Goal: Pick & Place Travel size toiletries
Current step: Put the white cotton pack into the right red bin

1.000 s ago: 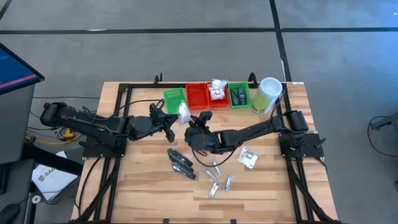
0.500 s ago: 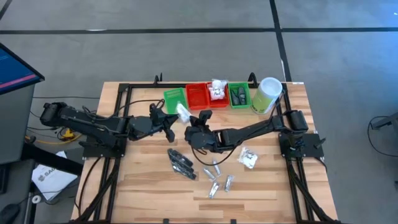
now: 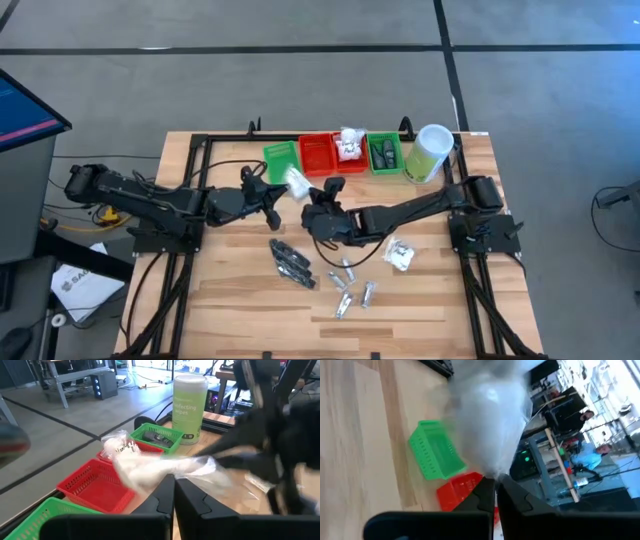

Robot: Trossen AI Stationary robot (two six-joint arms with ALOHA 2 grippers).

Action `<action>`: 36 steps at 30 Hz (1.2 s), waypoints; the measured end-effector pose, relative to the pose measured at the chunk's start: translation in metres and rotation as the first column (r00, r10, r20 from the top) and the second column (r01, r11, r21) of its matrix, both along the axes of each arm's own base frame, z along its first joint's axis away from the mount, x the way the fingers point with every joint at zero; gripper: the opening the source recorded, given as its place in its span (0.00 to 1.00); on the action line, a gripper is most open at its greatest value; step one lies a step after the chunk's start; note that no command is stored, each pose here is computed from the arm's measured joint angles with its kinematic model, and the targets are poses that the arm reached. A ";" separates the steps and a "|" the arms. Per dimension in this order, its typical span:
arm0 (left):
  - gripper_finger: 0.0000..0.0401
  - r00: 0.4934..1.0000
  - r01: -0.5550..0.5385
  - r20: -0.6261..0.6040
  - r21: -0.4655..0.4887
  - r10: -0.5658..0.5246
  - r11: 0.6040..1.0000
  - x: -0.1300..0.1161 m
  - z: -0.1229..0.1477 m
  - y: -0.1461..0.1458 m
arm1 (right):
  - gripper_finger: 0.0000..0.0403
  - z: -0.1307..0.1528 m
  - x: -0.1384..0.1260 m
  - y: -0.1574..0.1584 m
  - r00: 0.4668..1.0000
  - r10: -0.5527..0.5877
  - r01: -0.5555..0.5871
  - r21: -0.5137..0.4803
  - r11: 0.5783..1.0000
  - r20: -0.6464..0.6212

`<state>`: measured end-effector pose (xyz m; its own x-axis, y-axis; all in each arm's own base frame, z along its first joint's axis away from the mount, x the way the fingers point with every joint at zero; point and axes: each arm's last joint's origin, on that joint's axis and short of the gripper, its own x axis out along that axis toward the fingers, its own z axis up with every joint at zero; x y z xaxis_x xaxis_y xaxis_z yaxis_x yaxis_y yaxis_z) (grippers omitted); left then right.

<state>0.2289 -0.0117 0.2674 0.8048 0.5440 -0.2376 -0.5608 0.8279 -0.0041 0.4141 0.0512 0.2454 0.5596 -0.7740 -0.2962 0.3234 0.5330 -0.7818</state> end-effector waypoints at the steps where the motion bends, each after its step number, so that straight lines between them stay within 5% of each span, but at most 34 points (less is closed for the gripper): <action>1: 0.00 1.000 0.001 -0.001 0.003 -0.001 1.000 0.000 0.000 0.000 | 0.00 0.006 -0.003 -0.002 1.000 -0.008 0.007 0.017 1.000 0.014; 17: 0.16 0.999 0.023 -0.039 0.057 -0.021 0.998 0.000 0.000 -0.001 | 0.00 0.034 -0.053 -0.058 0.987 -0.139 0.158 0.277 0.948 -0.085; 36: 0.13 0.996 0.076 -0.039 0.055 -0.074 0.996 -0.001 0.000 -0.014 | 0.00 -0.026 -0.074 -0.164 0.845 -0.510 0.533 0.312 0.786 -0.160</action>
